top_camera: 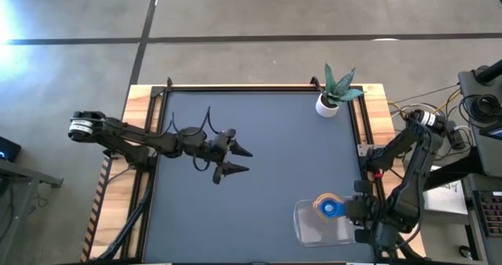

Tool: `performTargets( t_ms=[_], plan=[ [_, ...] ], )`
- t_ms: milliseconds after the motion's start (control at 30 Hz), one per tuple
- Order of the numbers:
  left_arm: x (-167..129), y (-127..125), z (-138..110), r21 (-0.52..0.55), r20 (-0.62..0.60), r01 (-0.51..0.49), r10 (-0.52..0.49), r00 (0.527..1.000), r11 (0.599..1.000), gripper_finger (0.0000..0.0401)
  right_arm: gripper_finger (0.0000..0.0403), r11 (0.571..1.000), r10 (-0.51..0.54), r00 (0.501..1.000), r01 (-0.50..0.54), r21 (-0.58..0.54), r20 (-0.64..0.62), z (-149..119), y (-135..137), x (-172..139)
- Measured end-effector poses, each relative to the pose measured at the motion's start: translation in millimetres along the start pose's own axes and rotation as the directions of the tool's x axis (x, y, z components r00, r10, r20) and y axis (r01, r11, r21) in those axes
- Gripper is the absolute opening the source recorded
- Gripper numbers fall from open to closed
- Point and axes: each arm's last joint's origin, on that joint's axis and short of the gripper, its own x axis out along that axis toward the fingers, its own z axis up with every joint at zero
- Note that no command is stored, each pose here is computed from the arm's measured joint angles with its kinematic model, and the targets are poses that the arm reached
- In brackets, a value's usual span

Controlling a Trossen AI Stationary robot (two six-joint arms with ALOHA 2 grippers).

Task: Nest measuring cups in basket
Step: Put the stacked measuring cups into the bin

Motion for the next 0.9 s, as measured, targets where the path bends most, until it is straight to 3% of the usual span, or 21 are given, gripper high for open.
performTargets(
  t_ms=[433, 900],
  plan=[
    [1, -1, 4, 0.005, 0.024, 0.006, -0.006, 1.000, 1.000, 0.0231, 0.0103, 0.998, 0.018, 1.000, -0.018, -0.062, -0.003, -9, -6, 23],
    [1, -1, 5, -0.006, 0.030, 0.003, -0.003, 1.000, 1.000, 0.0231, 0.0103, 0.996, 0.076, 0.997, -0.077, -0.052, -0.011, 10, 4, 49]
  ],
)
